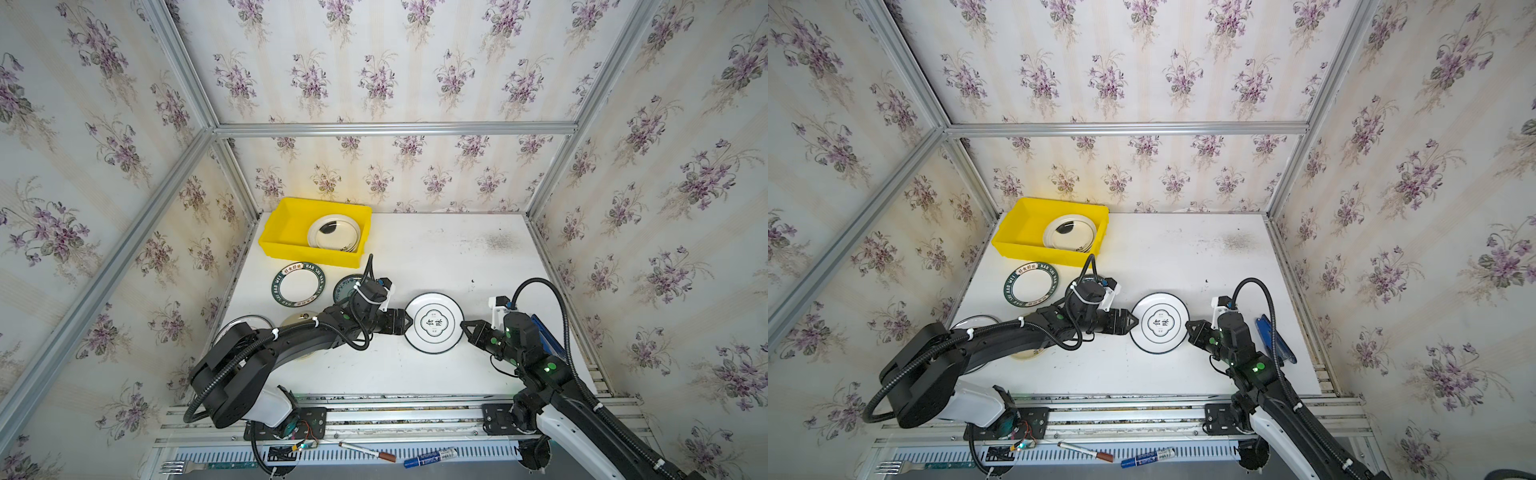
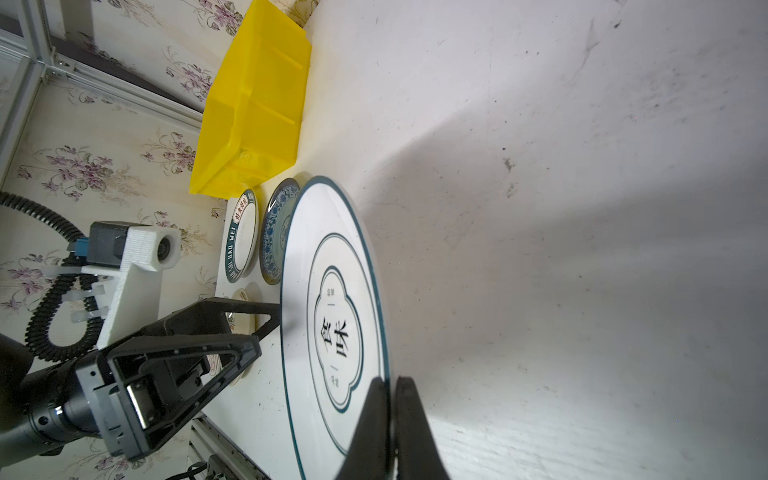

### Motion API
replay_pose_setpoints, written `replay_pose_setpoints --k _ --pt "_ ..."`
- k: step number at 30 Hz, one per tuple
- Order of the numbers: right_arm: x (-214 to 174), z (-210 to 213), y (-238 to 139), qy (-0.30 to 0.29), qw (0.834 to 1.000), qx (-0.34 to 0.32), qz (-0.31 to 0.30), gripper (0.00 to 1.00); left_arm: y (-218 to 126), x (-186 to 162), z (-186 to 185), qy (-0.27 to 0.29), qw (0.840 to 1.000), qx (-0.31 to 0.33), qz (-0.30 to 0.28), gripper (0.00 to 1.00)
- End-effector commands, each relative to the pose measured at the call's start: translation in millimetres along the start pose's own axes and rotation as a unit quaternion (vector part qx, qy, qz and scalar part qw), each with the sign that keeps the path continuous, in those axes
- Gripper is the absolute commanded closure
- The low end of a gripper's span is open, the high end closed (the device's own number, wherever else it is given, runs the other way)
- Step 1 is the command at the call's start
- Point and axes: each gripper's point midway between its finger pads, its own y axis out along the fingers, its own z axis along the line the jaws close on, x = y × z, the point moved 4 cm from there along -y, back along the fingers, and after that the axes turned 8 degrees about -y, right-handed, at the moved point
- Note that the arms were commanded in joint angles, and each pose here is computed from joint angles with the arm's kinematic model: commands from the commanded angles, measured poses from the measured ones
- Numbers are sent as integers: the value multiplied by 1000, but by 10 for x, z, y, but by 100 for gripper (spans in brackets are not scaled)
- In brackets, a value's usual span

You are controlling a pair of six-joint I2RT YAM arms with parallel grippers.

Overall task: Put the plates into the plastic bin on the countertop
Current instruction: 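Tilt the ringed plate upright toward the left gripper while the left gripper approaches, then grasp the upright plate rim with the left gripper beside the right gripper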

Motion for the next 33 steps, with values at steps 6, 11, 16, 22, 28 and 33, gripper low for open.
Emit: replay_pose_setpoints --k 6,11,16,22,28,33 --pt "108 115 -17 13 999 46 -22 100 61 75 -143 4 1000 -29 2 36" --pt "113 86 -26 15 999 46 -23 100 62 99 -182 2 999 -32 -1 38" --pt "118 100 -27 17 998 55 -23 100 65 124 -227 -1 999 -36 -3 43" --pt "125 125 -26 17 997 66 -22 100 72 159 -338 -11 998 -60 -5 44" --pt "111 131 -8 20 997 73 -16 100 46 218 -487 -18 995 -94 -12 55" --pt "108 127 -11 20 997 72 -16 100 14 278 -592 -19 993 -113 -20 60"
